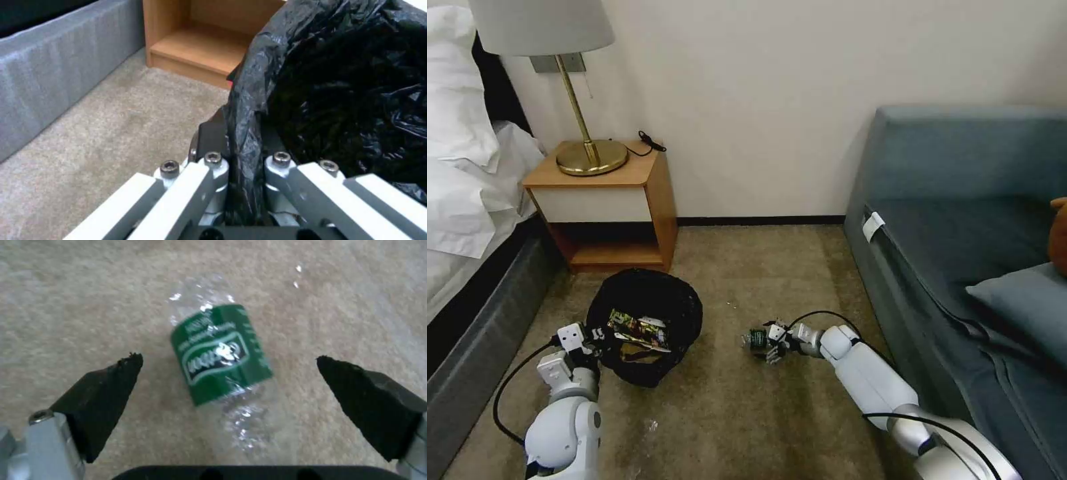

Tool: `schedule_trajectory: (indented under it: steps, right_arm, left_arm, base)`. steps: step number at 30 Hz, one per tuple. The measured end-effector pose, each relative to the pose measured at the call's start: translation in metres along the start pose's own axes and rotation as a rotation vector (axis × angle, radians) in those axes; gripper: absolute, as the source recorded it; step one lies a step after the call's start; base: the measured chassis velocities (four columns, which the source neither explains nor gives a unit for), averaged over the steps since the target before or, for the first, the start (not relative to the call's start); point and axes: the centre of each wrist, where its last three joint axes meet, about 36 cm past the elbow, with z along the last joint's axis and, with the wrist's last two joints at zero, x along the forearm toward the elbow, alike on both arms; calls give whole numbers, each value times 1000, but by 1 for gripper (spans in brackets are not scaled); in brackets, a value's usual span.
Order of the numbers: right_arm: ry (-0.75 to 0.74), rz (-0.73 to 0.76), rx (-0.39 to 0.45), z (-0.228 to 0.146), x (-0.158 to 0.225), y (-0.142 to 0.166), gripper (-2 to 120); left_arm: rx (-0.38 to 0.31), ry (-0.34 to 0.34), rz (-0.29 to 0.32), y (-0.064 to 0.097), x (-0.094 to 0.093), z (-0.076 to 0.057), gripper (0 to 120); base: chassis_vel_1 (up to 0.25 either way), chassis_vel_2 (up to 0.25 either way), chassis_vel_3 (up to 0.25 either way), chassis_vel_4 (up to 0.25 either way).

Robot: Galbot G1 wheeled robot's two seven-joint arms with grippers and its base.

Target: Pick up the trash bin, then pick up the garbage on the floor and place it into the trash bin.

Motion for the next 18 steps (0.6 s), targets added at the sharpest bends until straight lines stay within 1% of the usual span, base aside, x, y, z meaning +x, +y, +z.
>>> schedule_trajectory:
  steps: [3, 8, 11, 18]
  right_arm:
    - [7, 9, -14, 3, -1, -2, 100]
    - [20, 28, -39, 9, -3, -1, 100]
    - [26, 32, -70, 14, -8, 5, 100]
    - [32, 29, -111, 22, -11, 15, 100]
  left_arm:
    - [0, 2, 4, -2, 1, 1, 4]
    - [-3, -1, -4, 0, 3, 1, 4]
    - [-5, -1, -8, 4, 7, 1, 4]
    - [-9, -2, -11, 7, 11, 0, 4]
  base:
    - [0, 0, 0, 0]
    - [0, 0, 0, 0]
    - [0, 0, 0, 0]
    - [0, 0, 0, 0]
